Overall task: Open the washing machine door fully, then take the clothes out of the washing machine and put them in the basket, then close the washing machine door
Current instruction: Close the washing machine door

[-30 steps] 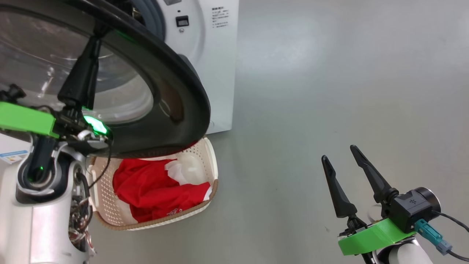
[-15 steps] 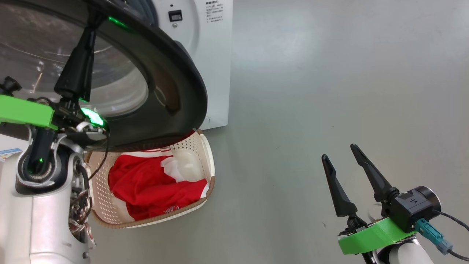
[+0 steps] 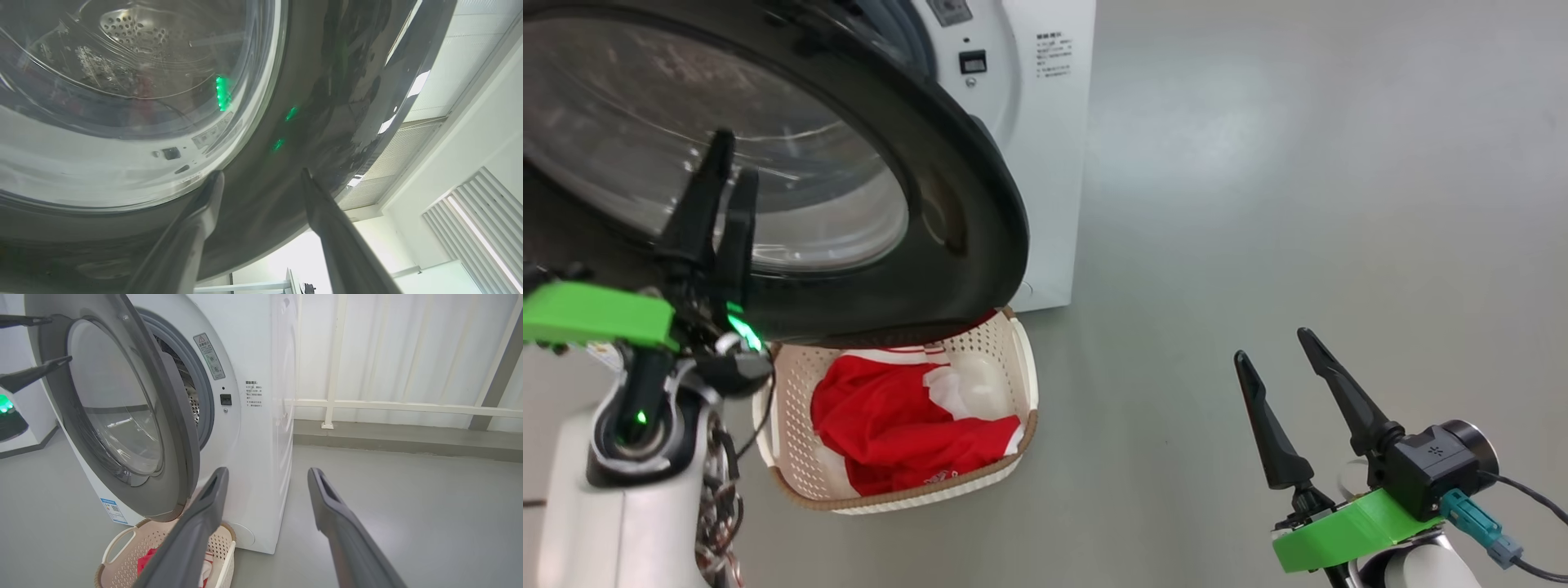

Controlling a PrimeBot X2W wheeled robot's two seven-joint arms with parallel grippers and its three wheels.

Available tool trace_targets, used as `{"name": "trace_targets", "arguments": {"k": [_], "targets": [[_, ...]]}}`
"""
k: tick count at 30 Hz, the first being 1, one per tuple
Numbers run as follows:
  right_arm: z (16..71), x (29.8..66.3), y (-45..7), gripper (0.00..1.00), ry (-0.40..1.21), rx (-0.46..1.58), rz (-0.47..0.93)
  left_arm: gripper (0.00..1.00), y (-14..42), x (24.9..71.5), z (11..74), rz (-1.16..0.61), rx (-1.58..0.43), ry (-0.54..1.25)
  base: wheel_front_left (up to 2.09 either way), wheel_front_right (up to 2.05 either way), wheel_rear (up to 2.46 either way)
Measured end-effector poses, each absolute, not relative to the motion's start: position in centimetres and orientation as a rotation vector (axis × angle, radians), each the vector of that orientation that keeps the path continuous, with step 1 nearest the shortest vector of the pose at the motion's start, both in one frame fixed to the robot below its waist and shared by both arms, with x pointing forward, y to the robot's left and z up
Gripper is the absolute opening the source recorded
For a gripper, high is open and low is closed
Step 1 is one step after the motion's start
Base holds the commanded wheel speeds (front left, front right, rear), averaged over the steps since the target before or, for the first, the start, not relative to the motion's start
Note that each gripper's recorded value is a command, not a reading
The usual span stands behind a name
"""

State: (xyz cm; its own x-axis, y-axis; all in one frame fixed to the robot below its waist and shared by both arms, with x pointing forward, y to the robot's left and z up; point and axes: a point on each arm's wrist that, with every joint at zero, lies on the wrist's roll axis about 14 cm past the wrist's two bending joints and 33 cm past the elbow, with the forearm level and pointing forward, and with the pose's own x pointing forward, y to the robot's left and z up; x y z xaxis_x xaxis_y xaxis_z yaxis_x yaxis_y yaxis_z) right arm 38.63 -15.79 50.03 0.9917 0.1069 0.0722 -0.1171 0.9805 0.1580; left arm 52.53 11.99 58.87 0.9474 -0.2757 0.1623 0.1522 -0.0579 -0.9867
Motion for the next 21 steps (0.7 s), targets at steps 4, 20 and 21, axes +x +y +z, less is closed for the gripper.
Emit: {"name": "trace_targets", "arguments": {"k": [4, 20, 21], "targets": [[50.7, 38.6, -15.1, 1.0, -0.083, 0.167, 0.134, 1.0, 12.9, 50.8, 57.6, -0.309, -1.587, 0.11, 0.0, 0.0, 0.0], [52.7, 37.2, -14.0, 1.0, -0.138, 0.224, 0.166, 1.0, 14.9, 42.9, 57.6, -0.254, -1.087, -0.022, 0.0, 0.0, 0.0], [52.9, 37.1, -14.0, 1.0, -0.143, 0.224, 0.168, 1.0, 14.9, 42.5, 57.9, -0.257, -1.039, -0.044, 0.0, 0.0, 0.0]]}}
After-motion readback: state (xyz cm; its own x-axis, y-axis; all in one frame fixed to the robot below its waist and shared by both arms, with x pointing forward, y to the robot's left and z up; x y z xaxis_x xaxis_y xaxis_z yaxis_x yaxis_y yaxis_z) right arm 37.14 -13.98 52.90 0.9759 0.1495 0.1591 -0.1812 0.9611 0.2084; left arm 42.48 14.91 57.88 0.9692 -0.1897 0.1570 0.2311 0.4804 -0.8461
